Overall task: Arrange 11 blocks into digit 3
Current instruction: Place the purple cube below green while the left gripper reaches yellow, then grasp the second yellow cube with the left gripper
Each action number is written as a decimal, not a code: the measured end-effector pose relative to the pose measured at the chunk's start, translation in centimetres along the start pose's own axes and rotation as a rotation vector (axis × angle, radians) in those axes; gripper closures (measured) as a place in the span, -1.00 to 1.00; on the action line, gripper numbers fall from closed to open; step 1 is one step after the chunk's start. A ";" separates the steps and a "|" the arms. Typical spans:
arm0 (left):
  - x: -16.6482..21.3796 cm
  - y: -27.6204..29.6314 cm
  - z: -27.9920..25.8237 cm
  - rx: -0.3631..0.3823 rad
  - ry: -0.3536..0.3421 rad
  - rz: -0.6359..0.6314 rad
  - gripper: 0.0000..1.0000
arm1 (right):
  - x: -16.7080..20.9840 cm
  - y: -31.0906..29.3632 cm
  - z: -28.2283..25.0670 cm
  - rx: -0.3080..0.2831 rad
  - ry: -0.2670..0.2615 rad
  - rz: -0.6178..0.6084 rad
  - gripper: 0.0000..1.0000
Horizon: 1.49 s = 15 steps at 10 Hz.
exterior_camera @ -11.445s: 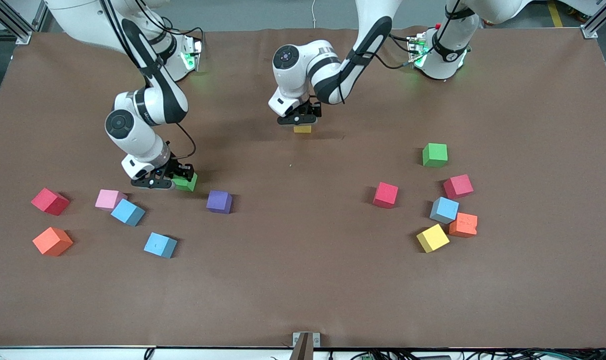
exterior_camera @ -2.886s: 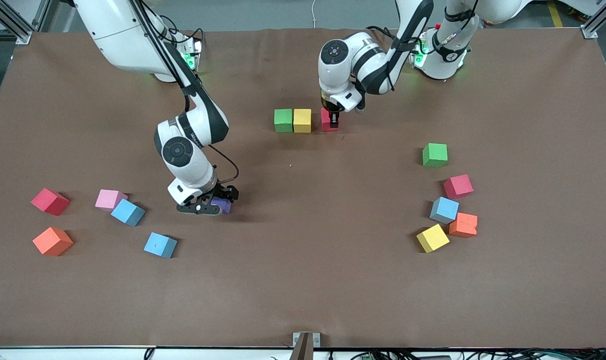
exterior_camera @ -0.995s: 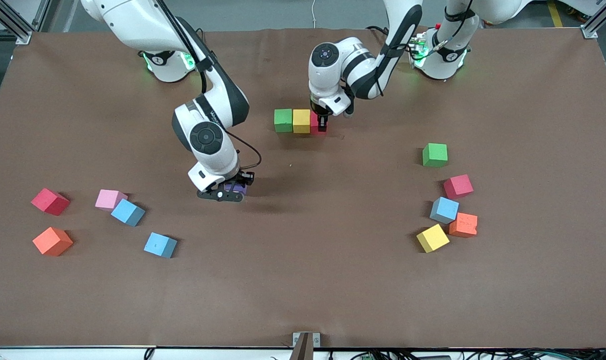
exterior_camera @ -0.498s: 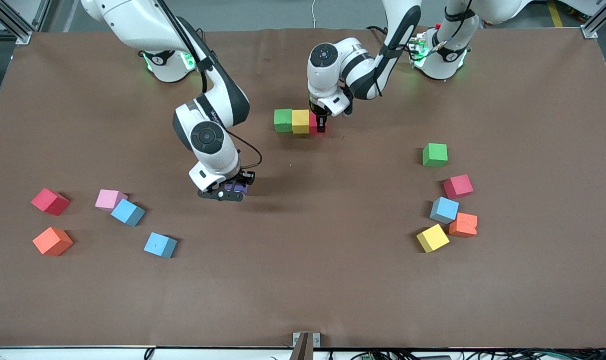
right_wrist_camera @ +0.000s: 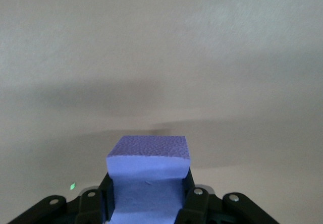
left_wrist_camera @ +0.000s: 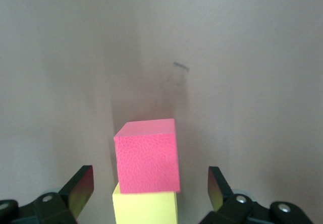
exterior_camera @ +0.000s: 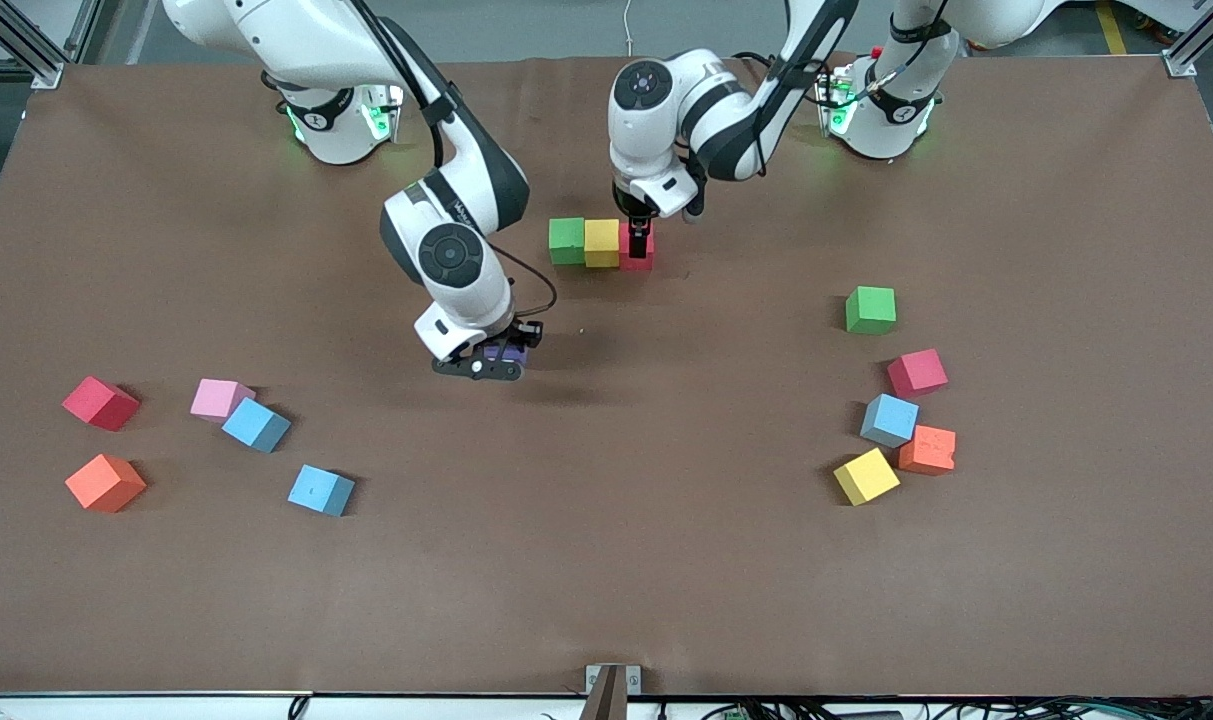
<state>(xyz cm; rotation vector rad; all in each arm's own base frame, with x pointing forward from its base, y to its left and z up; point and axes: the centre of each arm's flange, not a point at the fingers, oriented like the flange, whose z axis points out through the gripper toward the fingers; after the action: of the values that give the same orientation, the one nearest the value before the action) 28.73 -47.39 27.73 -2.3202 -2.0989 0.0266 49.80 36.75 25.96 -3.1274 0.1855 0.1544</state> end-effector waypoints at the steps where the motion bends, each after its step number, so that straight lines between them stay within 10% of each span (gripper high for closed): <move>1: 1.8 2.2 -1.9 -0.015 -0.014 0.006 -1.00 | -0.5 0.1 -0.2 0.018 0.004 0.007 -0.05; 9: 23.9 20.5 -3.8 -0.074 0.008 0.095 -1.00 | -12.3 -5.7 2.3 0.067 0.054 0.008 -0.05; 15: 34.6 32.8 -1.3 -0.141 0.076 0.175 -1.00 | -14.1 -4.7 4.2 0.080 0.100 -0.005 -0.05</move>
<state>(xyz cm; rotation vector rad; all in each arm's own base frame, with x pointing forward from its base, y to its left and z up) 64.86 -16.23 28.16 -2.5342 -1.9161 -0.2119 35.99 43.12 23.18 -3.0578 0.1793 -0.0092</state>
